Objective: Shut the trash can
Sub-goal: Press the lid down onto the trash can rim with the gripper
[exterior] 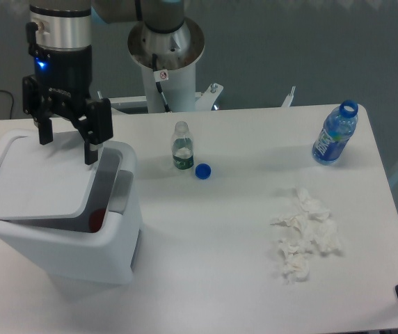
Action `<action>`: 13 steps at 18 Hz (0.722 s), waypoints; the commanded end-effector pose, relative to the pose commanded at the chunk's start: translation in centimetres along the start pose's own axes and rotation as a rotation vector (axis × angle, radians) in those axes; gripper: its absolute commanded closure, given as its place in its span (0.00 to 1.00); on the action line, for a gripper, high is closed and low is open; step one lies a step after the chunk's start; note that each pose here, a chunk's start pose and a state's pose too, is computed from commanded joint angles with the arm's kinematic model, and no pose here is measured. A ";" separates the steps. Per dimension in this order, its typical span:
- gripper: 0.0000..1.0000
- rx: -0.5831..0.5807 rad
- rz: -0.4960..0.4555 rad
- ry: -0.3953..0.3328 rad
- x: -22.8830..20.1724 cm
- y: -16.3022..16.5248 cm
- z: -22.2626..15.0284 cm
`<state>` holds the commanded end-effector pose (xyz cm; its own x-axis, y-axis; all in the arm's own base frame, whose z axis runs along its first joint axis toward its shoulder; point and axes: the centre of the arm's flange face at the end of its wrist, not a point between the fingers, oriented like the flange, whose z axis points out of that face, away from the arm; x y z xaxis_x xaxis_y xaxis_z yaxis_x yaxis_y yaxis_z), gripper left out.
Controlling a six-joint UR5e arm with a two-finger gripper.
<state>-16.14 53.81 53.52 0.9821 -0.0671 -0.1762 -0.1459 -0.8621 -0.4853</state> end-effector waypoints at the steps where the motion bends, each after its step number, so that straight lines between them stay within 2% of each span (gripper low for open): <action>1: 0.00 -0.001 0.000 0.001 0.0 0.0 0.1; 13: 0.00 -0.016 -0.078 -0.040 -5.1 1.6 0.6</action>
<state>-21.42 53.07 53.08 0.9848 0.0207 -0.1727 -0.0668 -0.8716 -0.4856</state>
